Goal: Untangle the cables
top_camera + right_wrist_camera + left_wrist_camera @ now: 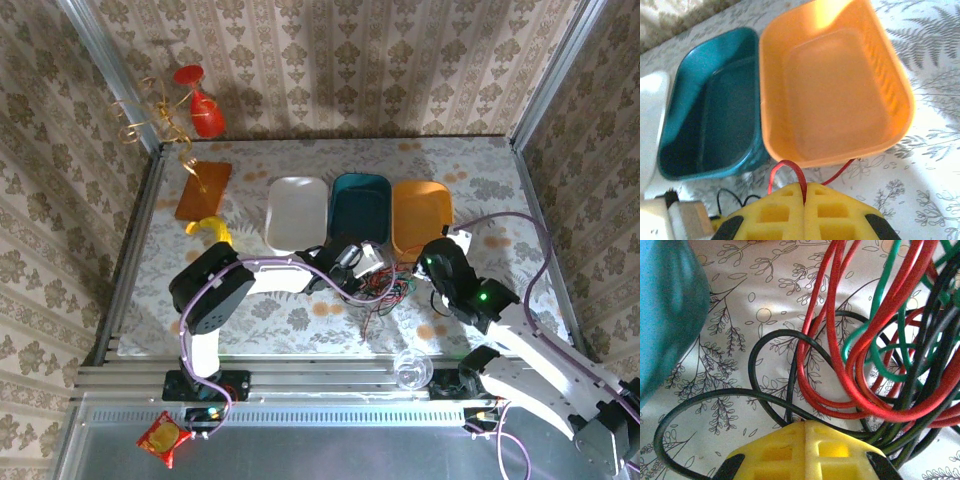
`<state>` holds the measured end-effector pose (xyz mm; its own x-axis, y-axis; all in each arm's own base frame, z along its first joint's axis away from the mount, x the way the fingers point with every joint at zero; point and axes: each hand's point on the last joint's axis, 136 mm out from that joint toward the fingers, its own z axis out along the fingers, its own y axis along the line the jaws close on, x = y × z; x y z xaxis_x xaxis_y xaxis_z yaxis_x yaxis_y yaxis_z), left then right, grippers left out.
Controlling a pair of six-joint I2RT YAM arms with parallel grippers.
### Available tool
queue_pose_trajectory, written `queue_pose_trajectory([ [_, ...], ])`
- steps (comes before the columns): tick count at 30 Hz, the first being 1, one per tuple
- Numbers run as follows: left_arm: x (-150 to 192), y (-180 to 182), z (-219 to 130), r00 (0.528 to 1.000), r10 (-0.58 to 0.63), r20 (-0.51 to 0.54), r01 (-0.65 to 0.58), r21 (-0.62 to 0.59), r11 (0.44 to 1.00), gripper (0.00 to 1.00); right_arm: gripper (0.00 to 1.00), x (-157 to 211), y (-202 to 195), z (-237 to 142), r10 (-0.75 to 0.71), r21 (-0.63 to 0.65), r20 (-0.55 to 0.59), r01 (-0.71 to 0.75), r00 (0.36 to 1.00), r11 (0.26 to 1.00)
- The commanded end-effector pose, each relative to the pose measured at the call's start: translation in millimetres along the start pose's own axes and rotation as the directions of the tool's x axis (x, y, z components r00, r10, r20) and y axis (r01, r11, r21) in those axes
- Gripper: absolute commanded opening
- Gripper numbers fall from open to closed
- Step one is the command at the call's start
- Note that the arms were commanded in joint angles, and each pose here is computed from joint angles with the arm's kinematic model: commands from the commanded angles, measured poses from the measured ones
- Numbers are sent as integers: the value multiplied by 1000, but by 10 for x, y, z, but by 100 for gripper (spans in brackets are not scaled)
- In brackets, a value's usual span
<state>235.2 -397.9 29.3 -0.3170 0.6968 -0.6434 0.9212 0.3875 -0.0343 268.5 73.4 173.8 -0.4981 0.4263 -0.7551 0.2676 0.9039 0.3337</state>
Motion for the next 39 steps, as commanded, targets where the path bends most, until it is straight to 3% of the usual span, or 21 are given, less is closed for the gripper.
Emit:
queue_pose_trajectory([
  [1, 244, 44, -20, 997, -22, -68, 20, -37, 999, 0, 0, -262, -43, -73, 56, 43, 101, -61, 993, 997],
  [6, 178, 49, -156, 1000, -14, -7, 13, -54, 998, 0, 0, -169, 76, -13, 1, 15, 31, -2, 1000, 1000],
  [8, 93, -12, -255, 999, 1, 39, 0, -27, 1000, 42, 0, -78, 130, 30, -8, -11, -9, 8, 1000, 1000],
  [10, -14, -82, -331, 997, 19, 74, -20, 0, 1000, 65, 0, 10, 150, 68, -8, -20, -45, 7, 999, 1000],
  [11, -75, -116, -359, 995, 31, 94, -32, 8, 999, 73, 0, 52, 154, 89, -9, -21, -61, 7, 998, 1000],
  [15, -324, -201, -399, 982, 92, 167, -93, 0, 996, 85, 0, 164, 208, 153, -18, -42, -106, 14, 994, 999],
  [20, -569, -324, -283, 966, 197, 165, -205, 36, 978, 90, 0, 197, 309, 192, -50, -64, -144, 41, 988, 997],
  [25, -672, -387, -110, 967, 185, 174, -201, 79, 976, 89, 0, 160, 350, 166, -44, -80, -143, 33, 989, 996],
  [39, -260, -326, 250, 987, 144, 66, -149, 78, 986, 77, 0, -391, 332, -207, 128, -146, -8, -128, 992, 981],
])
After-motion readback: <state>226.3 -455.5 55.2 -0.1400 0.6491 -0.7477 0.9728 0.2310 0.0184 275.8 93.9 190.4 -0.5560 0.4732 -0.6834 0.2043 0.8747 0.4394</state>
